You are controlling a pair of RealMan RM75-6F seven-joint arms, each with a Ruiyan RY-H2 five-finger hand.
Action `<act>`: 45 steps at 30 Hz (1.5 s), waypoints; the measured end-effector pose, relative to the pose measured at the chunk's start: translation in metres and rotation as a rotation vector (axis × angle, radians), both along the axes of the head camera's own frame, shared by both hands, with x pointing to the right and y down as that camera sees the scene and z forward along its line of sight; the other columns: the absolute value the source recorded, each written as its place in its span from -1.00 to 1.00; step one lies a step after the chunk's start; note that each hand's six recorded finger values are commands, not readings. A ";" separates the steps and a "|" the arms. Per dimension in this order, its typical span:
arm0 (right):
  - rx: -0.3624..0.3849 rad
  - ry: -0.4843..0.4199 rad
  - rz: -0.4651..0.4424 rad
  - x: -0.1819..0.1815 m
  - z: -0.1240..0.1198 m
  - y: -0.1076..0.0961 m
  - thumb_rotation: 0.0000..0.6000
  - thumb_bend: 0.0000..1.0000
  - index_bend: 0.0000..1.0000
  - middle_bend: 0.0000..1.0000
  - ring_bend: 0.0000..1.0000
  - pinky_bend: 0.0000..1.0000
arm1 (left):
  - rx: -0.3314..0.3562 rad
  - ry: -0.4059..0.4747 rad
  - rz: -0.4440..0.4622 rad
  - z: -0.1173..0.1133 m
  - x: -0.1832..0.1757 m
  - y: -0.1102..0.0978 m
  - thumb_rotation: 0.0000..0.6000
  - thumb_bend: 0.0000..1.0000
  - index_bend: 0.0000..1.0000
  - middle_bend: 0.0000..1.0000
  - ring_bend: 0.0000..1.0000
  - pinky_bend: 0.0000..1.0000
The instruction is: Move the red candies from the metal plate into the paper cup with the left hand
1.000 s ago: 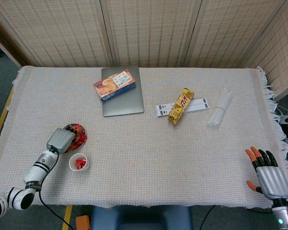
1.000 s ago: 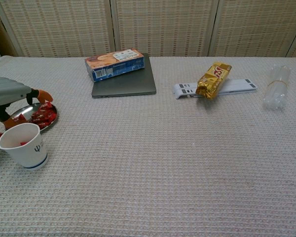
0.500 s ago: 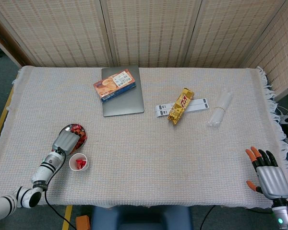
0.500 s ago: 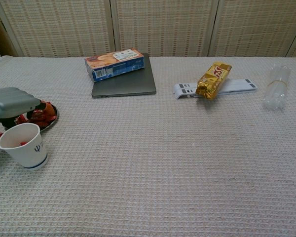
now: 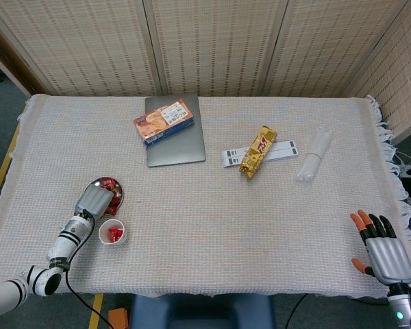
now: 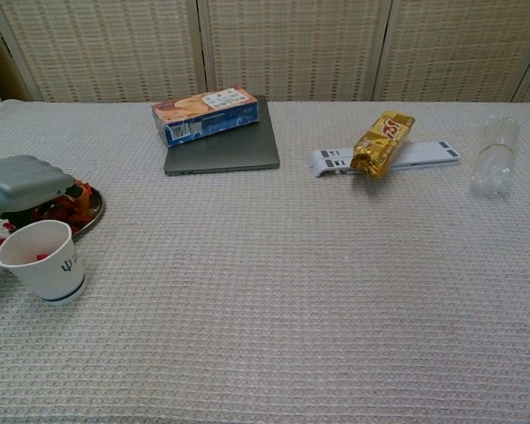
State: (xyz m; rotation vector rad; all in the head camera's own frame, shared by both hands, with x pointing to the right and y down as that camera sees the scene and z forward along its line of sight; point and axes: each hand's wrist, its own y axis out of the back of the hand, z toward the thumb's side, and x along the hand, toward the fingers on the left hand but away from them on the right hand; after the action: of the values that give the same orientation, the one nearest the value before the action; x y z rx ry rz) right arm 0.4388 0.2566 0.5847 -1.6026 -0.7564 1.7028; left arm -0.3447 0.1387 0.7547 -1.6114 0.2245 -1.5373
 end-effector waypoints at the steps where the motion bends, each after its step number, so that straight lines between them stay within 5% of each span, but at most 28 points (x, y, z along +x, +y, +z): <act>1: 0.000 0.000 0.000 0.000 0.000 0.000 1.00 -0.78 -1.00 -1.00 -1.00 -1.00 | 0.003 0.004 -0.002 0.000 -0.001 0.000 1.00 -0.21 0.06 -0.01 0.10 1.00; 12: 0.000 0.000 0.001 0.000 0.000 0.000 1.00 -0.78 -1.00 -1.00 -1.00 -1.00 | 0.043 0.021 -0.010 -0.004 -0.002 -0.005 1.00 0.00 0.34 0.33 0.28 1.00; 27: 0.000 0.000 0.001 0.000 -0.001 0.000 1.00 -0.78 -1.00 -1.00 -1.00 -1.00 | 0.084 0.050 -0.029 -0.012 -0.003 -0.010 1.00 0.29 0.51 0.49 0.36 1.00; 37: -0.002 -0.009 -0.007 -0.002 -0.002 0.002 1.00 -0.78 -1.00 -1.00 -1.00 -1.00 | 0.126 0.143 -0.055 -0.046 0.002 -0.013 1.00 0.30 0.51 0.50 0.37 1.00; 45: -0.002 -0.026 -0.023 -0.005 -0.005 0.004 1.00 -0.78 -1.00 -1.00 -1.00 -1.00 | 0.134 0.230 -0.046 -0.090 0.009 0.008 1.00 0.30 0.51 0.50 0.37 1.00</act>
State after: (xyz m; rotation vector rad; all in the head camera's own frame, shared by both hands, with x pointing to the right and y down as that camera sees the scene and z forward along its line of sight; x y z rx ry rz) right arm 0.4341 0.2610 0.5796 -1.6319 -0.7468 1.6692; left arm -0.3359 0.1465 0.6649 -1.6841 0.4839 -1.3397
